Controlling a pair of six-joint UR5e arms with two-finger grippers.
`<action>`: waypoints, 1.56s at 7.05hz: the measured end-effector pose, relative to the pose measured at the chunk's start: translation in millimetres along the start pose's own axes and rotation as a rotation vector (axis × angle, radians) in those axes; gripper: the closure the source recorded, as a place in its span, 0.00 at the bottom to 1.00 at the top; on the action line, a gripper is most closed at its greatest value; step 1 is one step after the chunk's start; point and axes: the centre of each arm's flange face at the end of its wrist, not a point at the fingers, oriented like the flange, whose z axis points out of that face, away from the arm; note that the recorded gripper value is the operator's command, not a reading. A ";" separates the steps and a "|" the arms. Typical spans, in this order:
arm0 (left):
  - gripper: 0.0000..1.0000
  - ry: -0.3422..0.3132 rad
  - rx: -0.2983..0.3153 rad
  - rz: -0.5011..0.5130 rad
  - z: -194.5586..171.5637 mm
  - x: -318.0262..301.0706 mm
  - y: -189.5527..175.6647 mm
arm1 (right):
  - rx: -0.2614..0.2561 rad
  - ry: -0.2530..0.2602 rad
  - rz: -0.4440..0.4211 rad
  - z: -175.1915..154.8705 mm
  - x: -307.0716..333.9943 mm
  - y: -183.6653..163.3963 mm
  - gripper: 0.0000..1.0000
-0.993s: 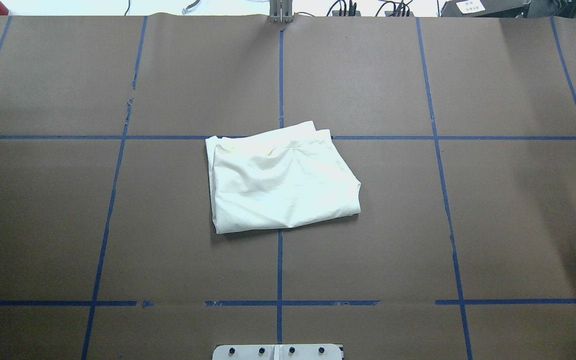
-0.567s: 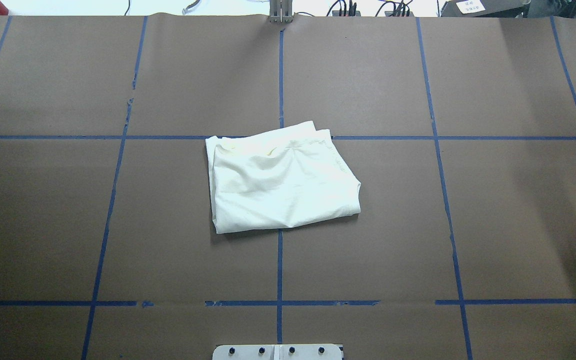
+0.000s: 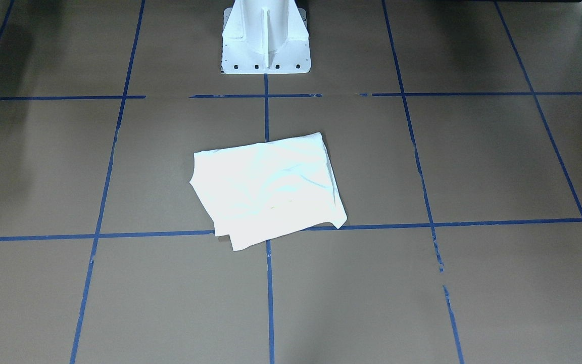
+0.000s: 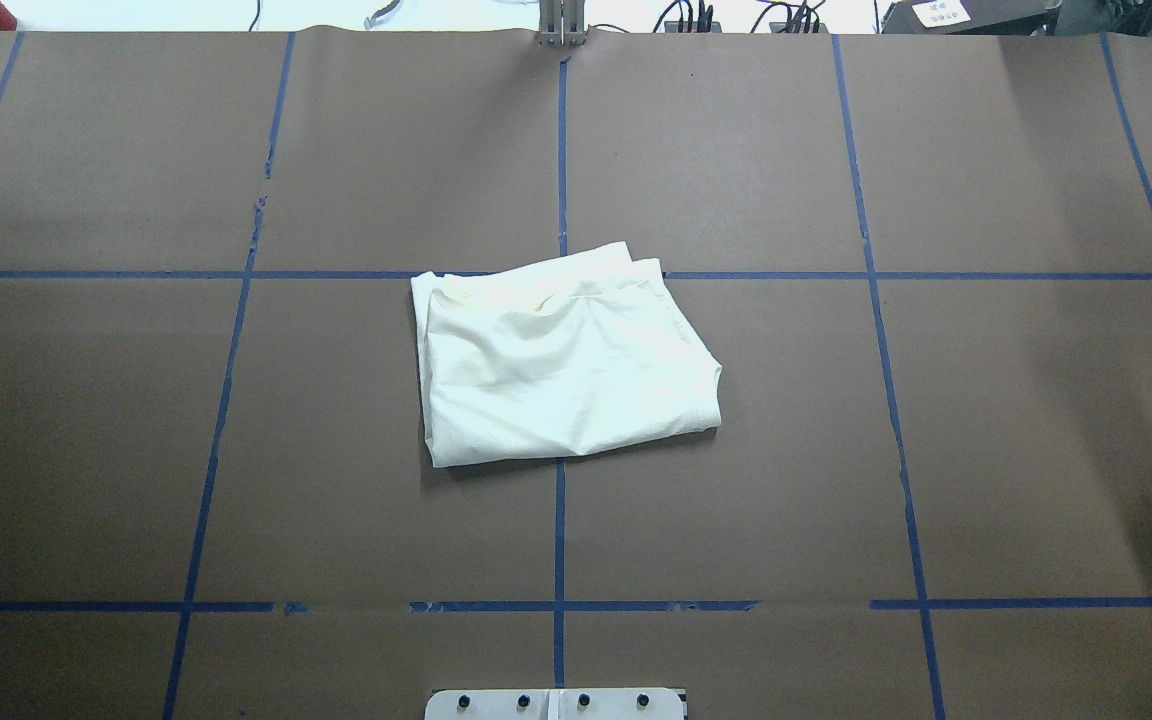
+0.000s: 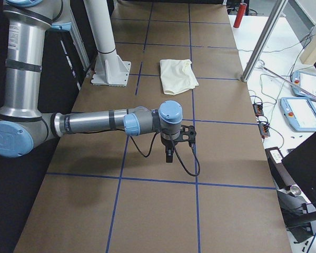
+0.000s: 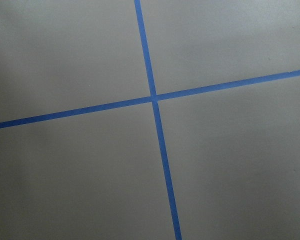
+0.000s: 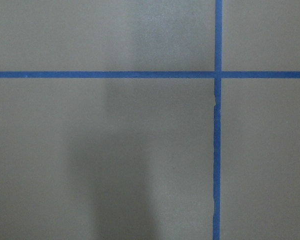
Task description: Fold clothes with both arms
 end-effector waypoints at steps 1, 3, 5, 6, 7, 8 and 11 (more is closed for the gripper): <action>0.00 -0.001 0.000 0.000 0.0 0.0 0.0 | -0.001 0.000 0.001 0.7 0.7 0.2 0.00; 0.00 -0.002 -0.002 -0.002 0.4 -0.5 0.2 | -0.003 0.001 0.003 1.7 1.7 0.6 0.00; 0.00 -0.003 -0.005 -0.003 1.6 -1.2 -0.1 | -0.011 0.005 -0.030 4.0 4.7 1.3 0.00; 0.00 -0.003 -0.009 -0.006 3.2 -2.4 -0.7 | -0.017 0.007 -0.064 5.8 6.6 1.0 0.00; 0.00 -0.003 -0.012 -0.010 4.7 -3.7 -1.9 | -0.020 0.008 -0.083 6.8 8.0 0.3 0.00; 0.00 -0.003 -0.014 -0.011 5.5 -4.1 -3.3 | -0.023 0.010 -0.100 8.1 11.6 0.2 0.00; 0.00 -0.001 -0.043 -0.038 3.1 -1.4 -7.0 | -0.019 0.052 -0.159 7.9 26.0 -0.6 0.00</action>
